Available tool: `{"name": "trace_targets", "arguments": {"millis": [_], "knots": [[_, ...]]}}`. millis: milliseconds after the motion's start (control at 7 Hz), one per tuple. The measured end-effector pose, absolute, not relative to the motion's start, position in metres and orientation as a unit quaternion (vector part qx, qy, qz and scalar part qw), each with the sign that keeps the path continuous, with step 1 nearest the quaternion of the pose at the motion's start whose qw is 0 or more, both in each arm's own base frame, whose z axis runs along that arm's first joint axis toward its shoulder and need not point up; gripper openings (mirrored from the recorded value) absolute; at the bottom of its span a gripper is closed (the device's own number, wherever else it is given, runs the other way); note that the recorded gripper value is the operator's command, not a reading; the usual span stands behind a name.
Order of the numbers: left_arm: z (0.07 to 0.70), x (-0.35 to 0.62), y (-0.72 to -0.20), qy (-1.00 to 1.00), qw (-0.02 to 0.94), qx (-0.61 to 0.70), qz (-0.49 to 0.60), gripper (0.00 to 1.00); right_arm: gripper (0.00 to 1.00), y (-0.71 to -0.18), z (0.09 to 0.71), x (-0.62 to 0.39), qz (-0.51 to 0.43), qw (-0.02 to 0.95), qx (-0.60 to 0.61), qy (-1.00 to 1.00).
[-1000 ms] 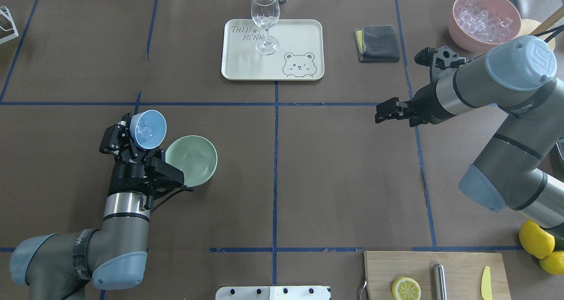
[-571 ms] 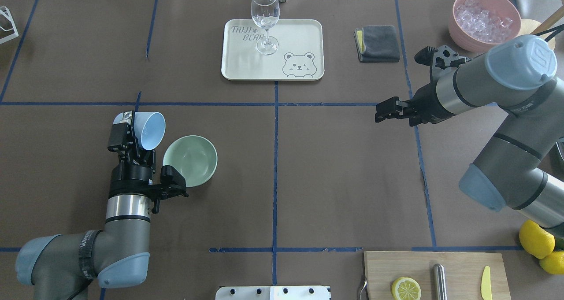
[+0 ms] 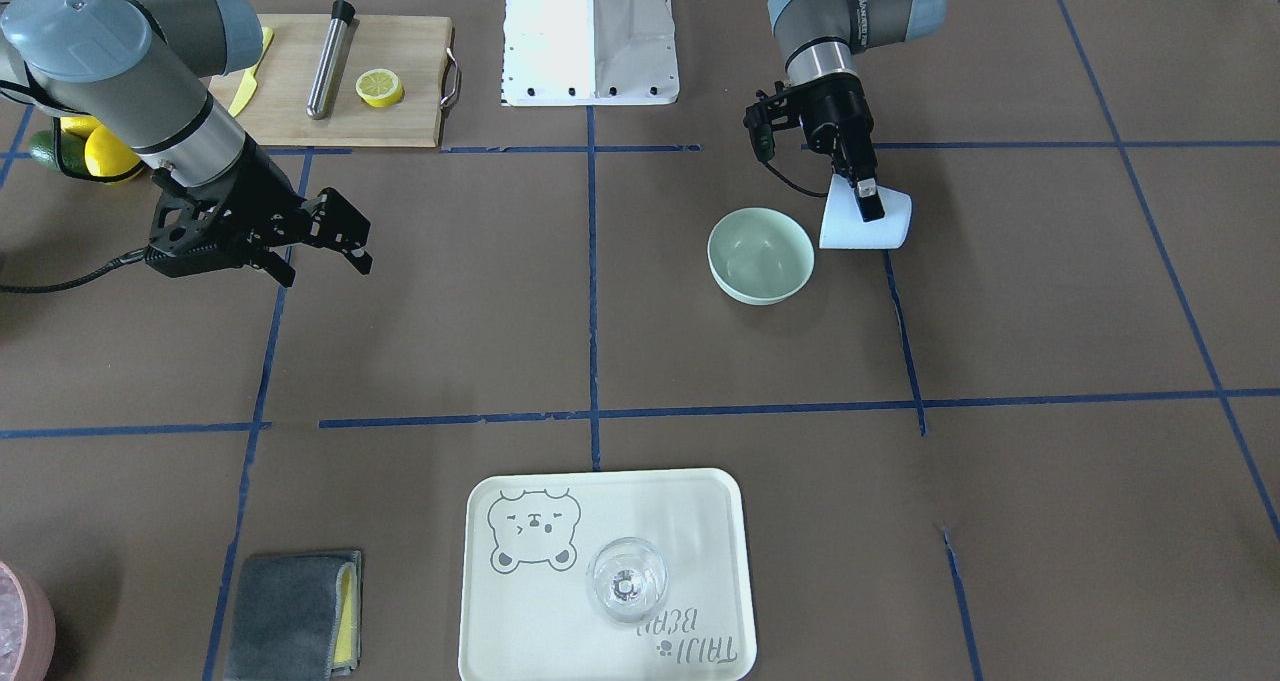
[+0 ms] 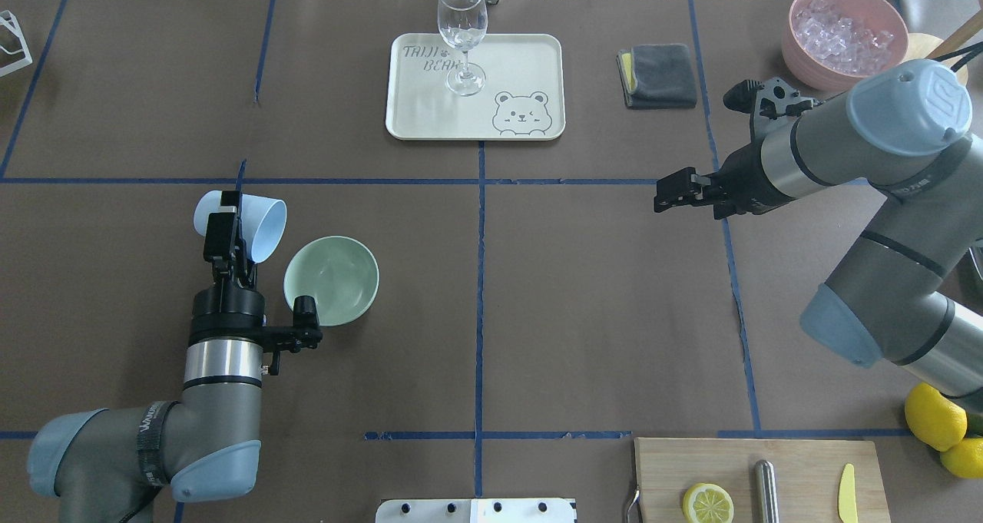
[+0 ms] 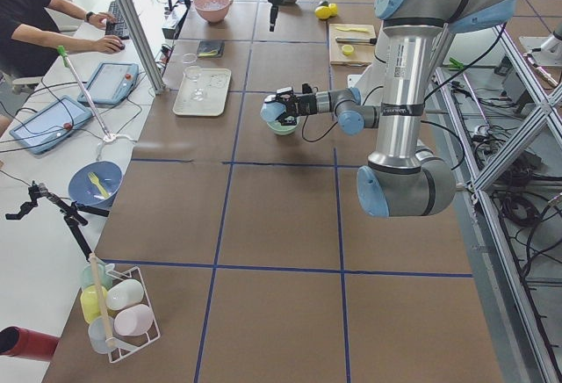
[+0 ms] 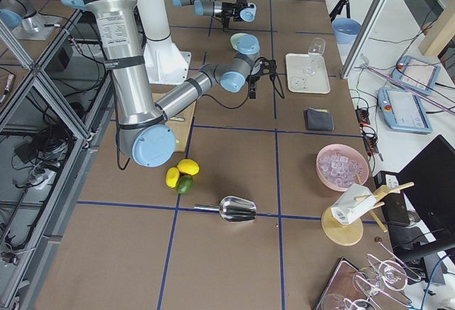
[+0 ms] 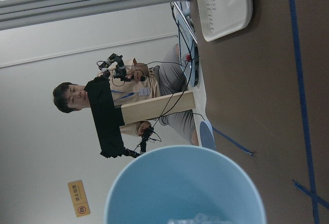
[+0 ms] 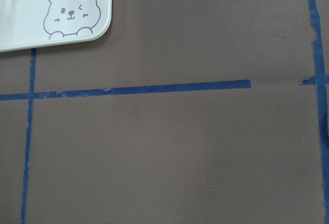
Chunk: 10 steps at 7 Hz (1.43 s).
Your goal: Pour ice into bowl
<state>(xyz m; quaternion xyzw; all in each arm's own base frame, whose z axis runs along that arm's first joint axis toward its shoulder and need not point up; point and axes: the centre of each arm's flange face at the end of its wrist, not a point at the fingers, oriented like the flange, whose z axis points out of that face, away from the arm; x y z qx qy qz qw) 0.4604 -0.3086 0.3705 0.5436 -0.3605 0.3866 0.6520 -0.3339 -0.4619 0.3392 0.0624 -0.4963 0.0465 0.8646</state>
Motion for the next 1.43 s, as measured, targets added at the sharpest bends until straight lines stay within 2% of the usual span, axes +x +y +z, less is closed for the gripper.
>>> {"name": "trace_targets", "arguments": {"millis": [714, 1429], "knots": [[0.393, 0.468, -0.310, -0.391, 0.635, 0.526, 0.409, 0.00, 1.00, -0.462, 0.333, -0.335, 0.048, 0.862, 0.060, -0.502], [0.372, 0.459, -0.310, -0.362, 0.648, 0.534, 0.404, 0.00, 1.00, -0.463, 0.325, -0.337, 0.052, 0.858, 0.059, -0.507]]}}
